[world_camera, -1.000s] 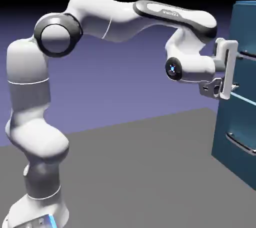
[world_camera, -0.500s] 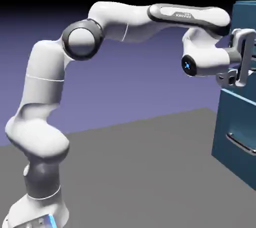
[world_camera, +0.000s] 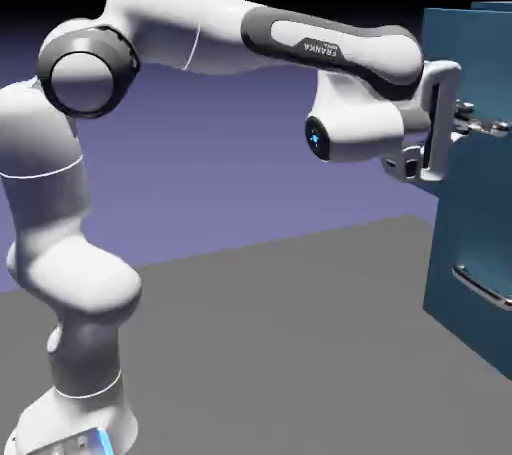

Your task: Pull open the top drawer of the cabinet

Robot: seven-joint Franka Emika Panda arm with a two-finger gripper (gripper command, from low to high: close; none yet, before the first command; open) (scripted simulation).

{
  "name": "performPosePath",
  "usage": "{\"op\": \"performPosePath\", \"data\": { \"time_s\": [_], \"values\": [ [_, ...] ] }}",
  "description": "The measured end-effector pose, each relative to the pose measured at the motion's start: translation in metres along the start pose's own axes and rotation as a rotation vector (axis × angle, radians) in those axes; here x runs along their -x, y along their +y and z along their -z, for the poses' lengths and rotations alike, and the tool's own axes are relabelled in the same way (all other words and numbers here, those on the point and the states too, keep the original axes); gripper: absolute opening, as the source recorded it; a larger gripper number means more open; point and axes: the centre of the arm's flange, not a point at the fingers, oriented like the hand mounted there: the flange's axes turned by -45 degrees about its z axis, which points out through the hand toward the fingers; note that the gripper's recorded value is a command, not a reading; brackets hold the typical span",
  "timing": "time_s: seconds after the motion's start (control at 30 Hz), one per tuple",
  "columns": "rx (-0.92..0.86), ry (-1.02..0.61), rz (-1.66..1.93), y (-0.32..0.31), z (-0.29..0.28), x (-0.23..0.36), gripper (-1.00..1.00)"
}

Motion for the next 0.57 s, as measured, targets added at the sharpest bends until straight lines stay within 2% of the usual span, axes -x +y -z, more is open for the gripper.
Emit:
{"op": "performPosePath", "data": {
  "time_s": [0.43, 0.47, 0.57],
  "values": [
    [0.000, 0.000, 0.001, 0.000, 0.145, 0.000, -1.00],
    [0.000, 0.000, 0.002, 0.000, 0.153, 0.000, 1.00],
    [0.001, 0.001, -0.001, 0.000, 0.165, -0.001, 1.00]
  ]
}}
